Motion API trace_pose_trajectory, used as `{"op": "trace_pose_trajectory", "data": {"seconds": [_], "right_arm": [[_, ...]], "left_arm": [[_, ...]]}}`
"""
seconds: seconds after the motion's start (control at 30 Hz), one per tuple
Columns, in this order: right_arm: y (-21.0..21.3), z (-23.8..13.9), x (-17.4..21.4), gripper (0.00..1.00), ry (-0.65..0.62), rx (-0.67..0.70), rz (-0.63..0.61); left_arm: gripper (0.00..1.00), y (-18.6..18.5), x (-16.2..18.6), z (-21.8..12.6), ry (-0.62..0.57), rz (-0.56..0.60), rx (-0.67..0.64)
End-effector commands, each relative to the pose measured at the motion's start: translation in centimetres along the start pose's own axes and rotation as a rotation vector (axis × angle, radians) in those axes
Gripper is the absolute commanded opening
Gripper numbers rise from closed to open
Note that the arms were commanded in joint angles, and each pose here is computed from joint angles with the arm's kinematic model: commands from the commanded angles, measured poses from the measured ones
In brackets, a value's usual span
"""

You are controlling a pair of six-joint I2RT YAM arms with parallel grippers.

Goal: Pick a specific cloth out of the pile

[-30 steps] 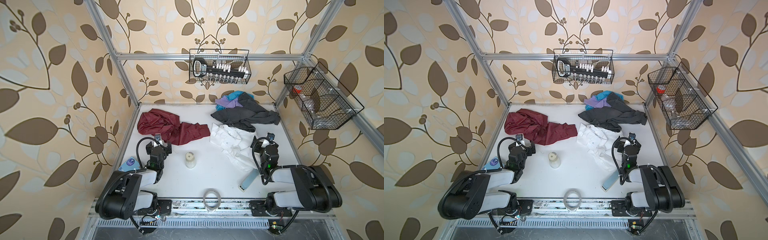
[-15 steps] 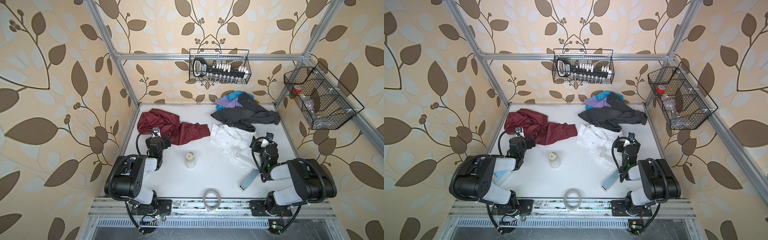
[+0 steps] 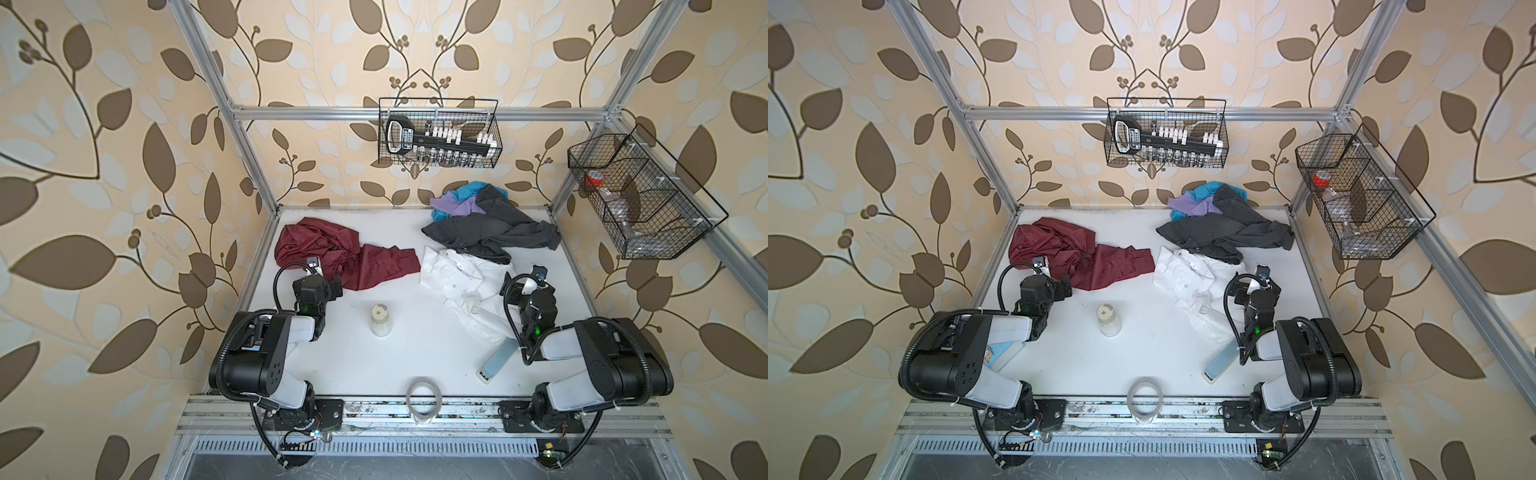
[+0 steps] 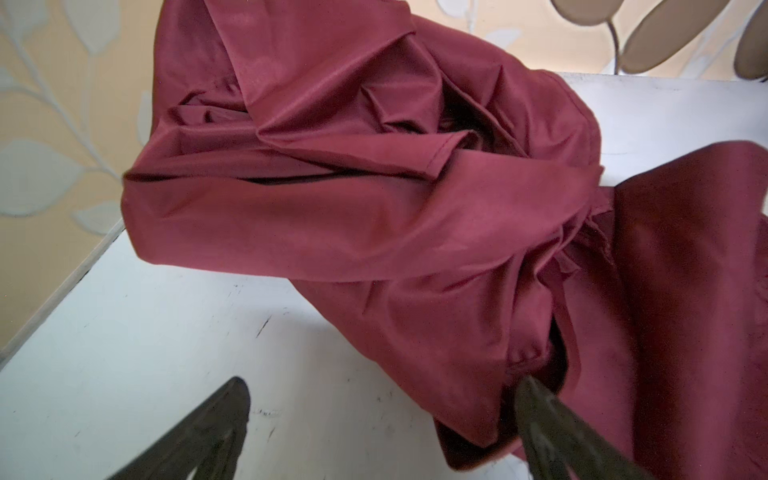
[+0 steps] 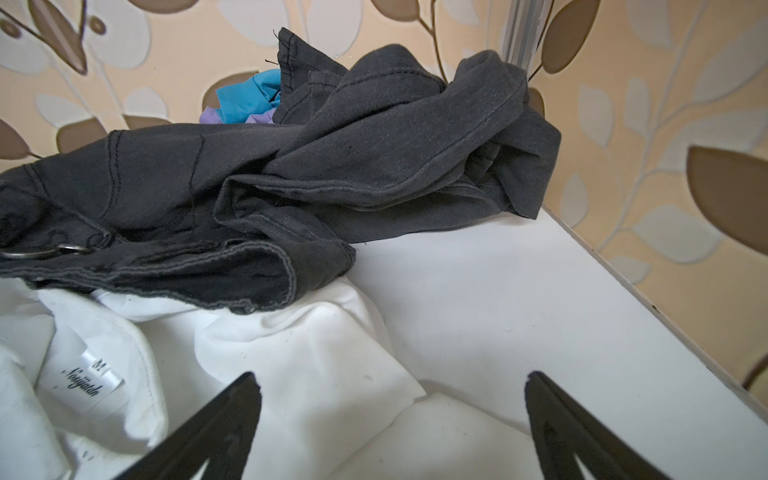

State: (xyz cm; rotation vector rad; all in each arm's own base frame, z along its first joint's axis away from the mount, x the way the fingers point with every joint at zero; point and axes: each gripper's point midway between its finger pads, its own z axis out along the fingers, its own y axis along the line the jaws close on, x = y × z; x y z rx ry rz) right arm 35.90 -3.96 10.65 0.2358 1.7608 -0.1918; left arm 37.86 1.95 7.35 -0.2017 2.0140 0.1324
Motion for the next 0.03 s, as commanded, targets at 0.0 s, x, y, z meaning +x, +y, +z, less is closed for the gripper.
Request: {"op": "trace_pose_trajectory", "data": {"seconds": [0.0], "right_arm": [[0.19, 0.18, -1.27, 1.0, -0.04, -0.009, 0.02]], "left_arm": [[0.99, -0.23, -0.57, -0.07, -0.018, -0.016, 0.013]]}}
